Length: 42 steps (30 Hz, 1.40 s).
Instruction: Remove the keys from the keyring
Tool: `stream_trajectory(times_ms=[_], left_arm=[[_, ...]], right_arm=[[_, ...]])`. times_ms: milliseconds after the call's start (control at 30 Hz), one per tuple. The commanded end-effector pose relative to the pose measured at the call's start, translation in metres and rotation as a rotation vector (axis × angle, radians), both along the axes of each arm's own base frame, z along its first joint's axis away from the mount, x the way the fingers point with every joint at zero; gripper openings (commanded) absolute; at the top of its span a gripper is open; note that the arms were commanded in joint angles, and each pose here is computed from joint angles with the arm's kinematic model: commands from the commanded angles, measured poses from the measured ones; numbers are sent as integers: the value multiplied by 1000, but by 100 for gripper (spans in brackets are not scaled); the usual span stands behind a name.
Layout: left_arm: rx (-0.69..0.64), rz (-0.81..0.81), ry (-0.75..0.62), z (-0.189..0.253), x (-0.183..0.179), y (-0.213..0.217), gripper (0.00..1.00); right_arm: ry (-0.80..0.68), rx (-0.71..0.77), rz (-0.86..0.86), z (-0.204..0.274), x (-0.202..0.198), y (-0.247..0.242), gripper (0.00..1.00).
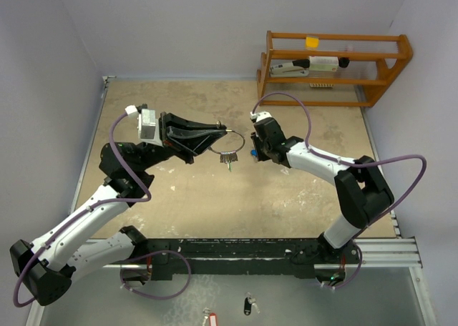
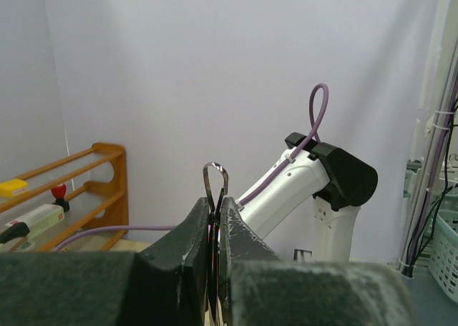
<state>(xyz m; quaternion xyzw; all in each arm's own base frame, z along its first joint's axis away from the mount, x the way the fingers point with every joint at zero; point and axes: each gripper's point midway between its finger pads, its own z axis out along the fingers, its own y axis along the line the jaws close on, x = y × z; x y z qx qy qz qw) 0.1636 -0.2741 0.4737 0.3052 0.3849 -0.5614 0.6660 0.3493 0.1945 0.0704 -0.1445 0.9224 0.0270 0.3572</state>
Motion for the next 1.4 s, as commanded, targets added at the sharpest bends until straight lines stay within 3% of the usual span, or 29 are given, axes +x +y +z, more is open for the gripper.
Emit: stream_trajectory(times_ms=[0, 333, 500, 1000, 1367], left_arm=[[-107, -58, -88, 40, -27, 15, 0], [-126, -74, -90, 45, -31, 17, 0], [-127, -55, -79, 44, -24, 16, 0], [-94, 152, 66, 22, 43, 2, 0], [-65, 284, 121, 12, 75, 3, 0]], right_arm=[[-50, 49, -8, 13, 9, 5, 32], [-150, 82, 30, 50, 5, 2, 34], [-251, 202, 164, 91, -14, 15, 35], [-602, 629, 505, 212, -101, 42, 40], [-804, 586, 581, 230, -125, 56, 57]])
